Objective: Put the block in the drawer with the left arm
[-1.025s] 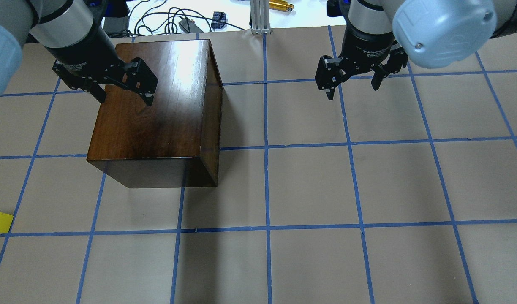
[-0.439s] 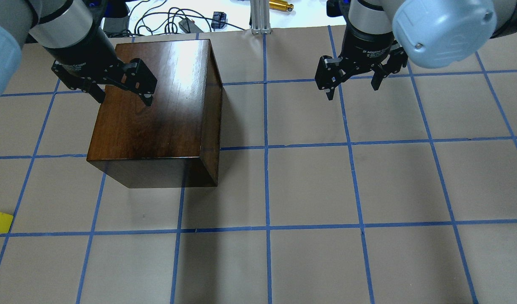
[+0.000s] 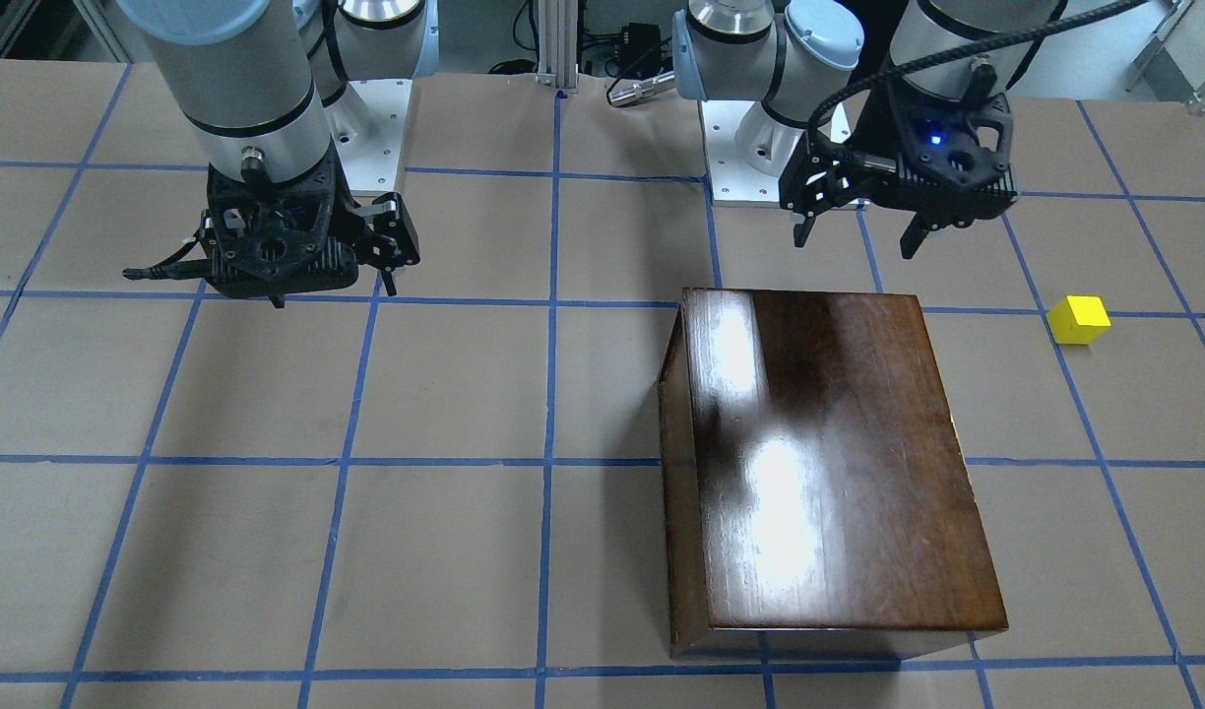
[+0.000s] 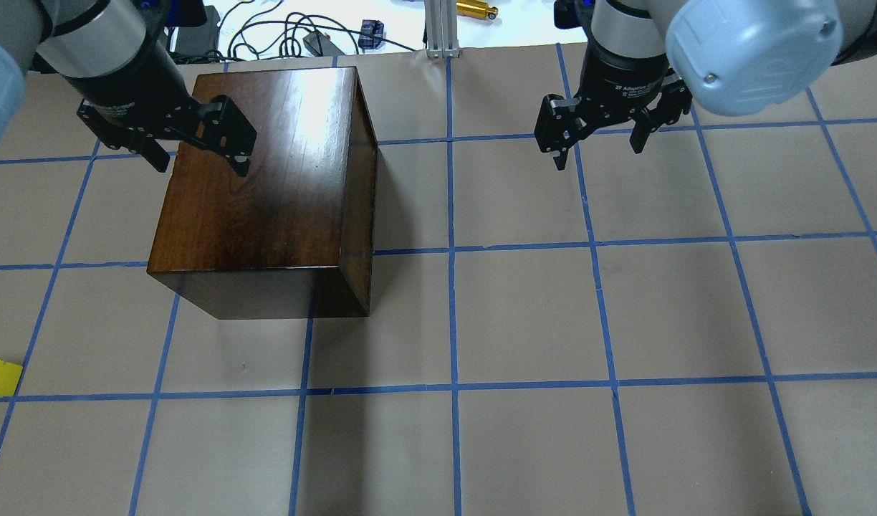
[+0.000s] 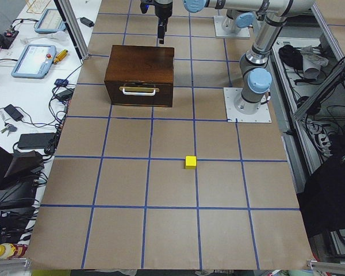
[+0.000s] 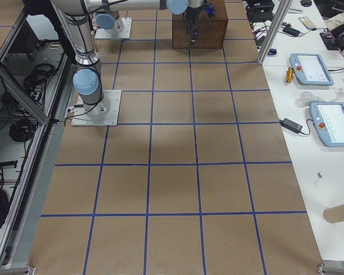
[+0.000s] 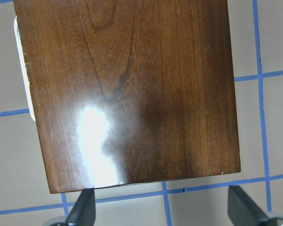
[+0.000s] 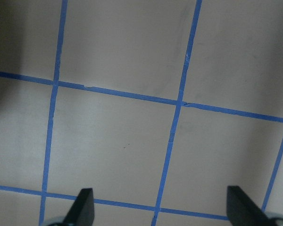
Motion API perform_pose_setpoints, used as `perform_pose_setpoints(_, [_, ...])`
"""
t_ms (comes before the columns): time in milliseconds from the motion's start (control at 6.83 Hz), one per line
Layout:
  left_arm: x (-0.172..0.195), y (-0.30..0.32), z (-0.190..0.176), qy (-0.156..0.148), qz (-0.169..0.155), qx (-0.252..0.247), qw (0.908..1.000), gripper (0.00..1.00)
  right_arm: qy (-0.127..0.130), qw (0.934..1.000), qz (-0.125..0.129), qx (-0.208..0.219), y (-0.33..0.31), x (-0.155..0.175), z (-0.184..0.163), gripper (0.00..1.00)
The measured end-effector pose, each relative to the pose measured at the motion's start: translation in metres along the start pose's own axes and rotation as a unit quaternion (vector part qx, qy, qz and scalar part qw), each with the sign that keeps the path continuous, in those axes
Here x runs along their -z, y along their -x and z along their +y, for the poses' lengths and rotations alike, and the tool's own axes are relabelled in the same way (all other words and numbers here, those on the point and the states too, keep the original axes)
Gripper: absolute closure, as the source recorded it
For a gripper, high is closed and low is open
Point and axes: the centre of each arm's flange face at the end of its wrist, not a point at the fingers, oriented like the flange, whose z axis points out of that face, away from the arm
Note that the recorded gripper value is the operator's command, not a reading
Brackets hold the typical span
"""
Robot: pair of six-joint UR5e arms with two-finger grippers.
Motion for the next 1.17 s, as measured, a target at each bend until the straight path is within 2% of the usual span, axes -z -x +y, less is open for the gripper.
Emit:
perform_pose_setpoints(293, [-0.022,0.075,-0.019,0.013,0.026,-0.003,0.9996,0.0,0.0,1.0,0.0,0.0,0.0,0.0,0.0,0.0])
perform_pose_setpoints(732, [-0.084,0.164,-0.048,0.05,0.06,-0.039,0.9962,0.0,0.0,1.0,0.0,0.0,0.0,0.0,0.0,0.0])
perform_pose_setpoints(879, [-0.096,0.191,-0.055,0.053,0.07,-0.044,0.9952,0.0,0.0,1.0,0.0,0.0,0.0,0.0,0.0,0.0])
perform_pose_setpoints(1172, [-0.12,0.24,-0.062,0.043,0.112,-0.03,0.9924,0.0,0.0,1.0,0.0,0.0,0.0,0.0,0.0,0.0])
